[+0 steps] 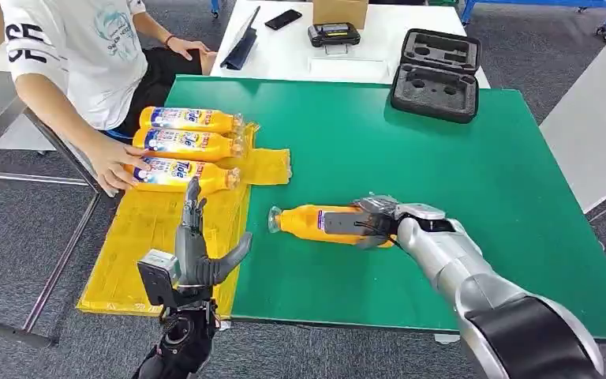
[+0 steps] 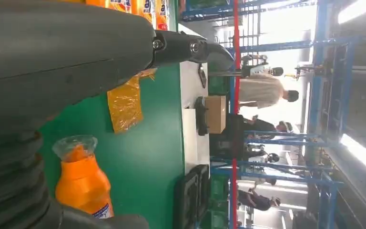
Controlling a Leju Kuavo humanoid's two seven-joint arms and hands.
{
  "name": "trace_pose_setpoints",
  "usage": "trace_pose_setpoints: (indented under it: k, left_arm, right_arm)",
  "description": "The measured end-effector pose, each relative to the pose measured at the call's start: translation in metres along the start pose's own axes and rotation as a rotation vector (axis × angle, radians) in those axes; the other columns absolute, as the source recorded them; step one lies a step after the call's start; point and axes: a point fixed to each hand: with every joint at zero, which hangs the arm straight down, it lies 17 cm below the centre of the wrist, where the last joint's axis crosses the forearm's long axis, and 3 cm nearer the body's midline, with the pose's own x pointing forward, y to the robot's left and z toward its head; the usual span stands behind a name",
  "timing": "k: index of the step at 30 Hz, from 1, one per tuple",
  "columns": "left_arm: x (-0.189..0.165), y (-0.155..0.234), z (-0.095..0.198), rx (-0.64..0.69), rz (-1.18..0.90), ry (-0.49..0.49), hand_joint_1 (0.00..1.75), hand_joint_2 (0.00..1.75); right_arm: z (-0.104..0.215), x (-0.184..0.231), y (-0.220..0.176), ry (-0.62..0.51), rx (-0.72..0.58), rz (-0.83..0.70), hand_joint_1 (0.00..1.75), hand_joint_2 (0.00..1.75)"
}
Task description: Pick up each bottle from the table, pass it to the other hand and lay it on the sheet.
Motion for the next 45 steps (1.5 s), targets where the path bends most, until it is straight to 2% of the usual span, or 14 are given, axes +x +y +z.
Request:
trace_pose_setpoints:
  k: [2,5,8,24,29,33,35,36,43,45]
  left_arm:
    - [0.0,0.004,0.003,0.013,-0.005,0.004,0.0,1.75]
    - [0.003,0.012,0.007,0.04,0.019,0.008,0.0,1.75]
    - [0.004,0.02,0.011,0.059,0.041,0.013,0.0,1.75]
    - [0.006,0.031,0.015,0.082,0.037,0.013,0.0,1.75]
    - [0.011,0.043,0.015,0.12,0.088,0.01,0.0,1.75]
    - [0.021,0.058,0.016,0.151,0.122,0.002,0.0,1.75]
    - [0.027,0.062,0.016,0.156,0.159,0.0,0.0,1.75]
    - [0.029,0.063,0.016,0.15,0.187,0.003,0.0,1.75]
    - [0.023,0.03,0.01,-0.007,0.374,0.065,0.0,1.75]
    - [0.017,0.024,0.008,-0.027,0.405,0.085,0.0,1.75]
  right_arm:
    - [-0.002,0.019,-0.011,-0.103,-0.094,-0.034,1.75,1.75]
    - [0.007,0.058,-0.051,-0.318,-0.312,-0.135,1.75,1.75]
    - [0.017,0.074,-0.074,-0.406,-0.432,-0.188,1.75,1.75]
    - [0.022,0.077,-0.076,-0.434,-0.485,-0.246,1.75,1.75]
    - [0.043,0.088,-0.101,-0.526,-0.658,-0.303,1.75,1.75]
    - [0.058,0.094,-0.109,-0.56,-0.742,-0.364,1.75,1.75]
    - [0.064,0.094,-0.109,-0.57,-0.768,-0.394,1.69,1.75]
    - [0.066,0.094,-0.105,-0.577,-0.771,-0.417,1.75,1.75]
    - [0.074,0.129,-0.057,-0.708,-0.711,-0.609,1.73,1.75]
    - [0.076,0.137,-0.05,-0.731,-0.698,-0.652,1.66,1.75]
